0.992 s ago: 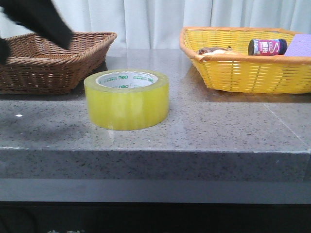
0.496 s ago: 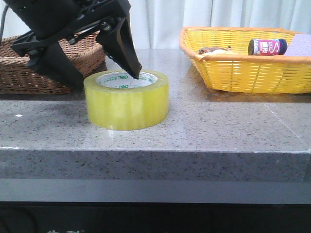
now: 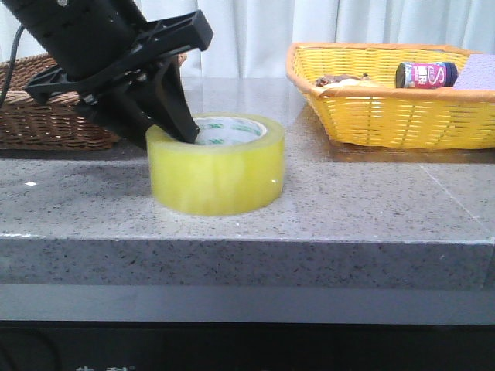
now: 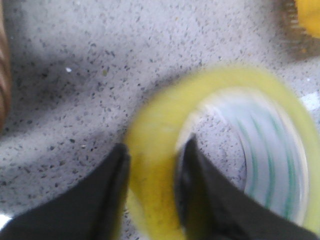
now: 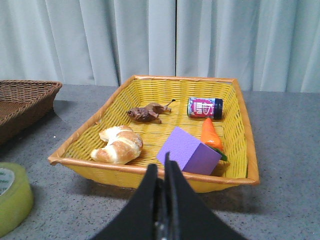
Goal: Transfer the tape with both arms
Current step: 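Grasp the tape roll rim with the left gripper and lift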
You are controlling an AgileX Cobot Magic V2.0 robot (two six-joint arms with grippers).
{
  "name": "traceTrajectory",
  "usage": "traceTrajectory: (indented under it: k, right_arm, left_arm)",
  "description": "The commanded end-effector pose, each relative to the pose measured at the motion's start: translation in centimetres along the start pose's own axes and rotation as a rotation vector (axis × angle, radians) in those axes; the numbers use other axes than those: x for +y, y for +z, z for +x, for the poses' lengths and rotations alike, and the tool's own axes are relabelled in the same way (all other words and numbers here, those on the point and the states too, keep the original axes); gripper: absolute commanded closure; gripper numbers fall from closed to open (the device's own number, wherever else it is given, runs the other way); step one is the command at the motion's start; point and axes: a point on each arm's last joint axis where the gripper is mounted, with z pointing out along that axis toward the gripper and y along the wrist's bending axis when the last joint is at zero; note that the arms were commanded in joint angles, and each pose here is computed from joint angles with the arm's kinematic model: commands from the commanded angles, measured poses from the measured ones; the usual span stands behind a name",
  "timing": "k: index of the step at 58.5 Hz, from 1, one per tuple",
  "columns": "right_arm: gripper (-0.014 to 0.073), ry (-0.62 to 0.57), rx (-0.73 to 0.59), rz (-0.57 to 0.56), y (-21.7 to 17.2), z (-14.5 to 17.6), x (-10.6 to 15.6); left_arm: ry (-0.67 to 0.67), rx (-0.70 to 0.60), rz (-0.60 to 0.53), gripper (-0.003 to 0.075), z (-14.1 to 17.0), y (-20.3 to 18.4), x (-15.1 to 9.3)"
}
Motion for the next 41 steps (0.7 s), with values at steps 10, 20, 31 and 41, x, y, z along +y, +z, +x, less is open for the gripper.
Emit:
traceTrajectory:
  k: [10, 20, 31, 41]
  right_arm:
    - [0.0715, 0.001, -0.103, 0.01, -0.1, -1.5, 0.0]
    - [0.0715, 0.001, -0.103, 0.01, -0.1, -1.5, 0.0]
    - [0.0715, 0.001, -0.103, 0.01, -0.1, -1.5, 0.0]
    - [0.0715, 0.001, -0.103, 0.01, -0.1, -1.5, 0.0]
  left_arm:
    - [0.014, -0.146, 0.049, 0.0685, -1.5, -3.4, -1.5]
    - [0.081, -0.26, 0.058, 0.0685, -2.9, -7.7, -2.7]
    - [0.113, -0.417, 0.022, 0.0685, -5.6, -12.3, -2.4]
    - [0.102, -0.529, -0.118, 0.0691, -7.8, -15.3, 0.9]
